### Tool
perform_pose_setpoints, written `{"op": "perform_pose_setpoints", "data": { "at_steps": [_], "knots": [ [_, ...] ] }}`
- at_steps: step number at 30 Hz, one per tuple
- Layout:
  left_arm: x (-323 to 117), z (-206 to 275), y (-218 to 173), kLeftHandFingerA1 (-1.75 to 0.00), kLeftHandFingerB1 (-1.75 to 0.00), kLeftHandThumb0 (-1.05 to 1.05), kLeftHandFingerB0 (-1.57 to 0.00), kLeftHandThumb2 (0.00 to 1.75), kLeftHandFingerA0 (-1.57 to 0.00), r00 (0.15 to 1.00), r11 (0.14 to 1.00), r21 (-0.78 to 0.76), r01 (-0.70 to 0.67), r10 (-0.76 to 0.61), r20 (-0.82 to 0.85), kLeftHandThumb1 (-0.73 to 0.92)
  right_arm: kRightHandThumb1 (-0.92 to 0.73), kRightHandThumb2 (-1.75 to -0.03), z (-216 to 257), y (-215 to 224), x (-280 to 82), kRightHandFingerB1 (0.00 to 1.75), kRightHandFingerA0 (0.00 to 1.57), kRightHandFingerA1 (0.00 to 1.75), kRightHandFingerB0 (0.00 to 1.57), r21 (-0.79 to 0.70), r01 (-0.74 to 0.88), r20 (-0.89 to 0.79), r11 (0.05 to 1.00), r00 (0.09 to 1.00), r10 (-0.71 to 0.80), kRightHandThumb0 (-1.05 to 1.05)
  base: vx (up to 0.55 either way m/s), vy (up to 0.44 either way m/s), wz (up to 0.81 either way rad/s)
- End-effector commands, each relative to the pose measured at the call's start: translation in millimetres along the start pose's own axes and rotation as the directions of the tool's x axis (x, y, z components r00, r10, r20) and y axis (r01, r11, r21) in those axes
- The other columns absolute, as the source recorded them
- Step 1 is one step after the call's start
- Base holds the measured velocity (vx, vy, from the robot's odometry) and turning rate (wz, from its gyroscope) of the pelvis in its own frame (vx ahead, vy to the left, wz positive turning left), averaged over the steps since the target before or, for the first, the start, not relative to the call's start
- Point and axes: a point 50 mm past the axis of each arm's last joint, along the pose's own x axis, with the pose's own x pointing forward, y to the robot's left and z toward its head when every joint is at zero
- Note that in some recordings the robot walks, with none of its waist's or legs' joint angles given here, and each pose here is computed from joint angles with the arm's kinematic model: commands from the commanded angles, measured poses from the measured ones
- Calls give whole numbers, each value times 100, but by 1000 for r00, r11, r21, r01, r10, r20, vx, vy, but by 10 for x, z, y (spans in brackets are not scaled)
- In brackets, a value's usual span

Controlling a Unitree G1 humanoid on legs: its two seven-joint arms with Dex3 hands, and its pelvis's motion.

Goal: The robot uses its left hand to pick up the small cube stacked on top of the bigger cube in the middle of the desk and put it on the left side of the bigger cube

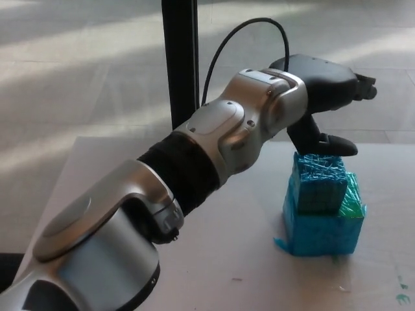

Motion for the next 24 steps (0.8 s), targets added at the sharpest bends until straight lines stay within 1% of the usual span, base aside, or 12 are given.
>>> {"op": "perform_pose_setpoints", "data": {
  "at_steps": [1, 4, 5, 7, 14, 16, 17, 20, 21, 22, 23, 24],
  "knots": [
    [12, -97, -205, -32, -14, -105, 0, 117, 0, 979, 984, -12, 177, -177, -102, 58, -25, -94, 32, -103, -13, 76, 80, 92, 69, 3, 19, -13, 1000, 1000, -18, -47, 0, 0, 0],
    [14, -113, -255, -35, -15, -105, 0, 118, 0, 968, 976, -24, 216, -218, -121, 58, -28, -82, 50, -113, -14, 68, 81, 96, 74, -4, 21, -2, 1000, 1000, -21, -48, 0, 0, 0],
    [19, -123, -293, -42, -4, -105, 0, 76, 0, 958, 968, -36, 250, -252, -137, 82, -25, -94, 55, -116, -15, 77, 86, 95, 70, -1, 24, 6, 1000, 1000, -24, -47, 0, 0, 0],
    [25, -137, -340, -45, -2, -105, 0, 73, 0, 950, 961, -52, 270, -275, -150, 81, -26, -85, 69, -122, -11, 69, 86, 98, 74, -6, 24, 6, 1000, 1000, -24, -49, 0, 0, 0],
    [39, -143, -504, -36, 0, -105, 0, 72, 0, 927, 941, -99, 324, -337, -165, 81, -26, -94, 115, -157, -16, 77, 82, 94, 70, -58, 26, 11, 998, 1000, -25, -50, 0, 0, 0],
    [48, -136, -555, -37, 0, -105, 0, 69, 0, 924, 933, -133, 334, -352, -152, 81, -29, -83, 116, -164, -17, 68, 77, 98, 73, -52, 27, 9, 998, 1000, -27, -49, 0, 0, 0],
    [56, -124, -611, -46, 0, -105, 0, 69, 0, 933, 932, -181, 314, -338, -125, 79, -24, -94, 119, -173, -21, 77, 81, 94, 70, -44, 29, 12, 999, 1000, -29, -48, 0, 0, 0],
    [61, -113, -650, -55, 0, -105, 0, 68, -1, 938, 930, -209, 301, -328, -109, 82, -24, -95, 125, -179, -23, 78, 83, 96, 70, -44, 28, 17, 999, 999, -28, -46, 0, 0, 0],
    [67, -95, -682, -53, 0, -105, 0, 68, 0, 941, 926, -231, 298, -326, -93, 82, -27, -95, 127, -180, -21, 76, 81, 94, 67, -62, 26, 13, 998, 1000, -25, -47, 0, 0, 0],
    [71, -86, -704, -40, -23, -105, 0, 112, -1, 942, 914, -280, 294, -327, -80, 61, -25, -94, 126, -184, -17, 77, 84, 96, 69, -55, 33, 5, 998, 999, -33, -46, 0, 0, 0],
    [75, -73, -724, -48, -24, -105, 0, 113, -10, 943, 905, -310, 291, -326, -68, 62, -28, -82, 132, -190, -17, 69, 78, 100, 72, -54, 34, 3, 998, 999, -34, -47, 0, 0, 0],
    [81, -53, -748, -58, 0, -105, 0, 67, -1, 943, 901, -316, 298, -330, -52, 81, -25, -94, 136, -192, -16, 77, 81, 94, 69, -51, 35, 4, 998, 999, -35, -45, 0, 0, 0]
  ]
}}
